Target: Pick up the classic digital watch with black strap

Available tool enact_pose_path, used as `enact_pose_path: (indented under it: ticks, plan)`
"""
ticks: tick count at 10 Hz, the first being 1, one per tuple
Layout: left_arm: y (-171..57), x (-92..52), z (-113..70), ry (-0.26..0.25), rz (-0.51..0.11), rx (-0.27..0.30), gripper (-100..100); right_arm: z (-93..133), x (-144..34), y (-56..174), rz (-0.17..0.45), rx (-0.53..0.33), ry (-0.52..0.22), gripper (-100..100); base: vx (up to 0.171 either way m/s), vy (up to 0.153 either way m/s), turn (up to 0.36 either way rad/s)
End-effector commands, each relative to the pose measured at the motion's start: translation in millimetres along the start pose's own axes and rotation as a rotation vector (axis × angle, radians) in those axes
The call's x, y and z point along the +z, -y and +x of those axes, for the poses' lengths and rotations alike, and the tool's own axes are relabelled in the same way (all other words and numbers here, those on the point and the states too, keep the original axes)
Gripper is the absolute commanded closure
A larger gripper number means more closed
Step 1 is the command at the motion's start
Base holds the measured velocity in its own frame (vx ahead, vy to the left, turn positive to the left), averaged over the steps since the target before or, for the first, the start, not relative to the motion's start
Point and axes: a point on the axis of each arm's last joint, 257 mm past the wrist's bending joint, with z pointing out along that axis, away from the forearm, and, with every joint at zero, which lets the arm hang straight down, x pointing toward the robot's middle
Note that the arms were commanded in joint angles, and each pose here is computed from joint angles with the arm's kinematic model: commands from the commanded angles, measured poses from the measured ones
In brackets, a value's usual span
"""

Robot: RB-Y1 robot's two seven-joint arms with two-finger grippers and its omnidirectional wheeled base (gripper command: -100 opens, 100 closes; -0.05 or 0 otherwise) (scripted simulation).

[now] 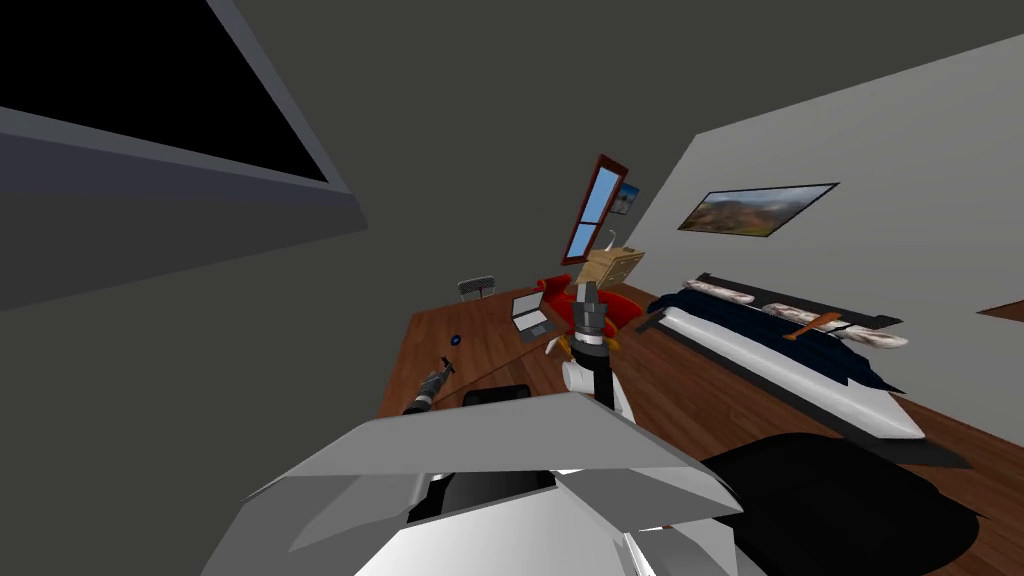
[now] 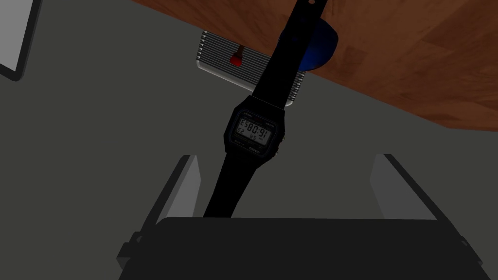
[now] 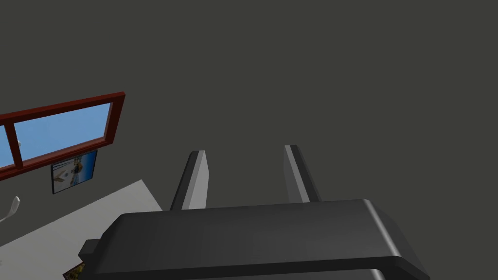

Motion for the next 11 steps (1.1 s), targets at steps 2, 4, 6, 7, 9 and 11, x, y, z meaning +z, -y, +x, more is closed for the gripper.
enact_pose_path:
  ticks: [2, 4, 6, 7, 9, 11]
  plan:
    - [6.0, -17.4, 10.9, -0.021, 0.047, 0.020, -100, 0.0, 0.0, 0.0, 0.000, 0.000, 0.000, 0, 0.184, -0.026, 0.258]
    - [15.9, -40.9, 27.5, -0.057, 0.109, 0.041, -100, 0.0, 0.0, 0.0, 0.000, 0.000, 0.000, 0, 0.173, -0.077, 0.281]
    - [21.5, -53.4, 36.3, -0.078, 0.142, 0.049, -100, 0.0, 0.0, -0.1, 0.000, 0.000, 0.000, 0, 0.154, -0.039, 0.169]
    - [21.5, -53.4, 36.3, -0.078, 0.142, 0.049, -100, 0.0, 0.0, 0.0, 0.000, 0.000, 0.000, 0, 0.128, -0.045, 0.119]
    - [27.4, -66.4, 45.3, -0.099, 0.174, 0.056, -100, 0.1, 0.1, -0.1, 0.000, 0.000, 0.000, 0, 0.059, -0.014, 0.110]
    - [23.9, -61.1, 42.4, -0.091, 0.161, 0.053, 100, 0.1, 0.1, -0.1, 0.000, 0.000, 0.000, 0, 0.027, -0.008, 0.025]
